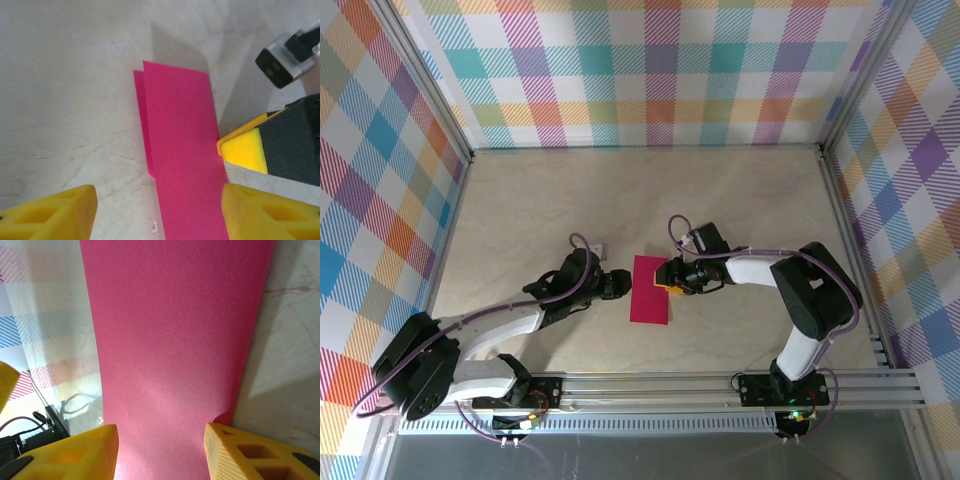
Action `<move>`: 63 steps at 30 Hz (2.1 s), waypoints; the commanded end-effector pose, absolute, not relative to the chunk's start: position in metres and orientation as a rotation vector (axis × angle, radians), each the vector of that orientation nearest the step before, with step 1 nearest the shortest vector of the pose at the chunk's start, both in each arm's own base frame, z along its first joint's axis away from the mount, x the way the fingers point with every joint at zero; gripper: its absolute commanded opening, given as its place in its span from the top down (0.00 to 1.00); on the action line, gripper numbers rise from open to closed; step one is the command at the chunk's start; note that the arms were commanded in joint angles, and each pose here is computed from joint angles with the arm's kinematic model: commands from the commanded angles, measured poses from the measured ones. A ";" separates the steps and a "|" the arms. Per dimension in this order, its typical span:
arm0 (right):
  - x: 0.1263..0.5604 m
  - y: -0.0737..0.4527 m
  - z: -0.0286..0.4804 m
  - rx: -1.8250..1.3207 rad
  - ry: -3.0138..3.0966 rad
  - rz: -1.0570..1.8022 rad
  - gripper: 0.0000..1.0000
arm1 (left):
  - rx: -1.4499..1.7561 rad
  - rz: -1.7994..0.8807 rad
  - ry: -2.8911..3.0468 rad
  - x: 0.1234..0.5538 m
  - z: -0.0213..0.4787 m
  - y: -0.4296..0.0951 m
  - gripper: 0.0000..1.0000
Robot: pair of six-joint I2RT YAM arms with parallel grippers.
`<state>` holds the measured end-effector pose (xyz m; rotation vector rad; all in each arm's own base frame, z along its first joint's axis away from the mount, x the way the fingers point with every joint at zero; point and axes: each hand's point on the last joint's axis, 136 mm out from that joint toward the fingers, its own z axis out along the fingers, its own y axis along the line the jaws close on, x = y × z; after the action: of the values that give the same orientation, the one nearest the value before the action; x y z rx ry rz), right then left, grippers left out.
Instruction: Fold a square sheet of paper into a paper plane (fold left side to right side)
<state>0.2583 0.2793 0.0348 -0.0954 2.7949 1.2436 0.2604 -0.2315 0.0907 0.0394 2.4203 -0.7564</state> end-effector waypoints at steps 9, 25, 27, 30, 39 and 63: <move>0.258 0.281 0.033 -0.130 2.797 1.231 0.51 | 0.023 -0.975 2.645 0.258 0.063 -0.269 0.45; 0.258 0.283 0.032 -0.136 2.790 1.245 0.52 | -0.035 -1.042 2.682 0.265 0.041 -0.276 0.63; 0.258 0.282 0.032 -0.139 2.789 1.244 0.52 | -0.040 -1.046 2.680 0.266 0.040 -0.276 0.67; 0.259 0.282 0.034 -0.143 2.782 1.240 0.52 | -0.044 -1.041 2.679 0.267 0.041 -0.275 0.74; 0.262 0.274 0.058 -0.230 2.661 1.181 0.50 | -0.100 -1.050 2.675 0.266 0.048 -0.273 0.92; 0.165 0.283 0.079 -1.015 2.182 0.320 0.34 | -0.273 -1.146 2.724 0.258 0.071 -0.279 0.98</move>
<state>0.1531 0.2906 0.0830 -0.9453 2.2599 0.5842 0.2569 -0.2760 0.0596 -0.2700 2.7225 -1.1180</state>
